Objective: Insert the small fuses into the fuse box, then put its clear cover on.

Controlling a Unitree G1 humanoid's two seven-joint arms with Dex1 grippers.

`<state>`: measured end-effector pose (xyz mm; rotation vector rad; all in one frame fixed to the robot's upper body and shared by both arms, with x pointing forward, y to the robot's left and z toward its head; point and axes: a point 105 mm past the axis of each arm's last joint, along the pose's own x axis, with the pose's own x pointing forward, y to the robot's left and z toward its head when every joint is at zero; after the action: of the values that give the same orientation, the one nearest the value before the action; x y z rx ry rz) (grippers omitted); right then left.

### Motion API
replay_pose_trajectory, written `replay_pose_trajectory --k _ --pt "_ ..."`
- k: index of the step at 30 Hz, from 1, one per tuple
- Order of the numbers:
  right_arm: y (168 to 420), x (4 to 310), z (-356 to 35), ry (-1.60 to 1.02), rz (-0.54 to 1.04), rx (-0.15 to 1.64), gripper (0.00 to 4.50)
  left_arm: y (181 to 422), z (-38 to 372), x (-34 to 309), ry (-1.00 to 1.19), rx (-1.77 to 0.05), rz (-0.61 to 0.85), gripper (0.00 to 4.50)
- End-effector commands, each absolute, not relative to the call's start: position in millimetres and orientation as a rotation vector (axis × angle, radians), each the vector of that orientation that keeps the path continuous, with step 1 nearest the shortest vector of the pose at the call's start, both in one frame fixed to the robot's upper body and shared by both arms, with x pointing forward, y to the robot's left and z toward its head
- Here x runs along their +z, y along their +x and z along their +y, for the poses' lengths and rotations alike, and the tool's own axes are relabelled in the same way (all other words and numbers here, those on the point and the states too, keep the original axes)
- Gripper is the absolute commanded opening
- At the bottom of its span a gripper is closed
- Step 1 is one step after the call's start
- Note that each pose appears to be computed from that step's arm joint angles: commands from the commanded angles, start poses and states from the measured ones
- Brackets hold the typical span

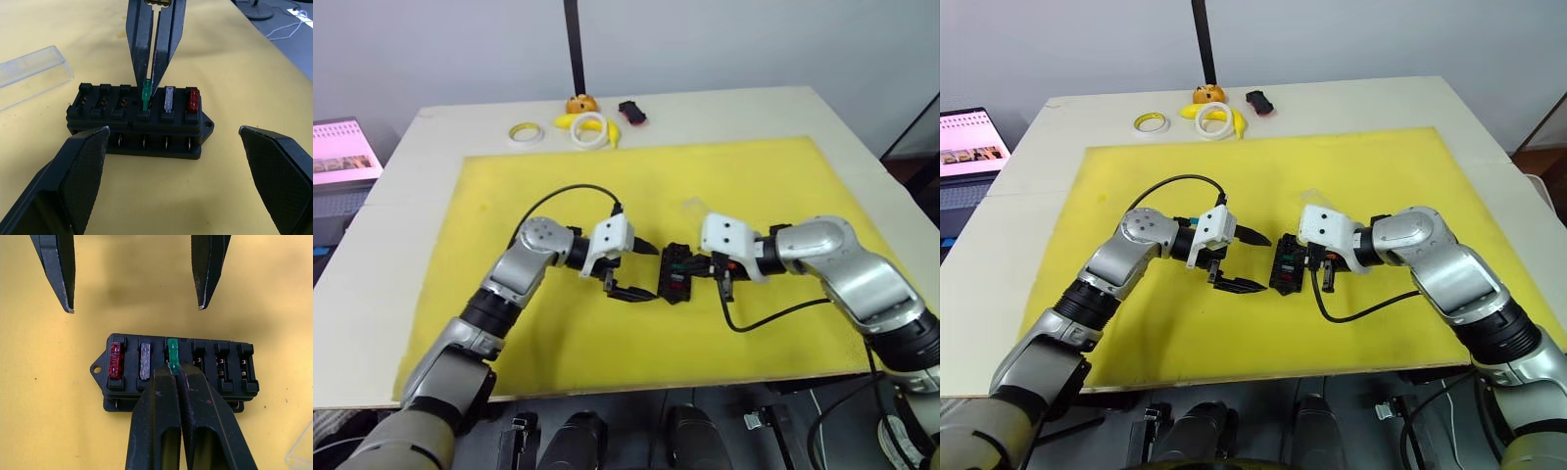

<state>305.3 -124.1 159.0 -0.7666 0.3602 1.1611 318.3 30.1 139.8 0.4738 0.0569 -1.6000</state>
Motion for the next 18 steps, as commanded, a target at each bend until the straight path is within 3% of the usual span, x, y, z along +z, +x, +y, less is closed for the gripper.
replay_pose_trajectory --k 1,5,8,18 --pt "306.0 164.8 -122.7 -0.796 0.34 1.162 0.0 319.0 28.9 153.2 0.493 -1.59 0.003 4.47" --pt "303.7 171.7 -119.2 -0.795 0.321 1.175 0.0 318.6 28.9 153.4 0.493 -1.588 0.002 4.47" --pt "301.2 180.4 -115.9 -0.784 0.297 1.182 0.87 318.8 28.9 154.2 0.493 -1.585 0.001 4.5" --pt "295.7 201.4 -117.4 -0.711 0.257 1.175 0.87 320.1 27.9 155.9 0.493 -1.584 -0.003 4.5"
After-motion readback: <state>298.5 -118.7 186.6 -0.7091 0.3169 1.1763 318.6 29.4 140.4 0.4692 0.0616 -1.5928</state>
